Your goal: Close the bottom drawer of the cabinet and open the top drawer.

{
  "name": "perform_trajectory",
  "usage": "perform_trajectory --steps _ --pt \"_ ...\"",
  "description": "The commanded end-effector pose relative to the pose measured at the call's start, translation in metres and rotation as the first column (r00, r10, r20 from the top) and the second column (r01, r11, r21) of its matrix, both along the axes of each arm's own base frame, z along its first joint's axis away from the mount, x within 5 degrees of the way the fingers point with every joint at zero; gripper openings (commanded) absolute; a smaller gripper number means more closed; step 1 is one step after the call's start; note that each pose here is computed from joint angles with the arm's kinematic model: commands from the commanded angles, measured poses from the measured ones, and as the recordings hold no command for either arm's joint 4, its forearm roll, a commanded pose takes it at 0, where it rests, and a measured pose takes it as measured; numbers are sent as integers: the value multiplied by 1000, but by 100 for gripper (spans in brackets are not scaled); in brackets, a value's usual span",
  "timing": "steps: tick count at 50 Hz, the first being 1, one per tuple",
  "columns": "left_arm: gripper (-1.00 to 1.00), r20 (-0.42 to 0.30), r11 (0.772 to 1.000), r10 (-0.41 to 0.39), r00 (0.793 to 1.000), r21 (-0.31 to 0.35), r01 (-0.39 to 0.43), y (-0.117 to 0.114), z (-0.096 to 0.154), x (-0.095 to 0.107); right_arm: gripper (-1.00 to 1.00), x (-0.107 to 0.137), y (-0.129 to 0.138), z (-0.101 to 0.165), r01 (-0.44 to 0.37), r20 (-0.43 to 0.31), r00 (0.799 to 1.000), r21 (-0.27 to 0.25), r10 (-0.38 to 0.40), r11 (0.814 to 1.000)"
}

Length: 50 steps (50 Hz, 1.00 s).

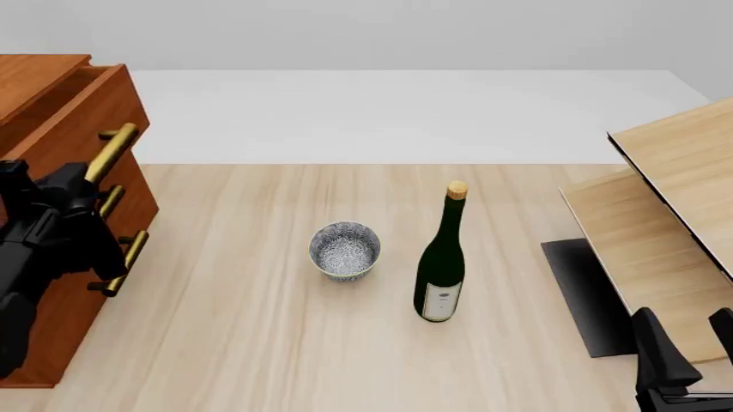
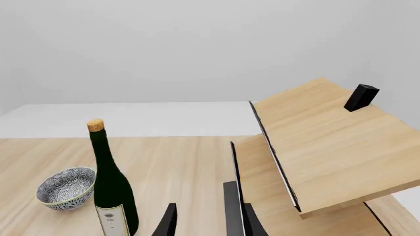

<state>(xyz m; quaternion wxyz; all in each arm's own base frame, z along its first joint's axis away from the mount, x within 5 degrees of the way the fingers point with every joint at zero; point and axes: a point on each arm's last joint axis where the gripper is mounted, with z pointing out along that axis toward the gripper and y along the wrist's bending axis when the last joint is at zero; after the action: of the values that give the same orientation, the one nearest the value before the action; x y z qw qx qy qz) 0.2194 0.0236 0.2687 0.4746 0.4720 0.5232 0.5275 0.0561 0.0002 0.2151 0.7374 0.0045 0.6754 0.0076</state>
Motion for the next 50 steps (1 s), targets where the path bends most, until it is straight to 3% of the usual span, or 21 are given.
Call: perform_trajectory --steps 1,19,50 --pt "100 33 1000 2 999 -7 -2 0 8 0 100 0 0 0 -2 0 1000 0 2 1000" --pt "100 27 1000 9 1000 -12 -9 1 8 -1 100 0 0 0 -4 -1 1000 -1 4 1000" --pt "100 8 996 -44 999 -74 44 -11 14 -6 100 0 0 0 -2 0 1000 3 2 1000"
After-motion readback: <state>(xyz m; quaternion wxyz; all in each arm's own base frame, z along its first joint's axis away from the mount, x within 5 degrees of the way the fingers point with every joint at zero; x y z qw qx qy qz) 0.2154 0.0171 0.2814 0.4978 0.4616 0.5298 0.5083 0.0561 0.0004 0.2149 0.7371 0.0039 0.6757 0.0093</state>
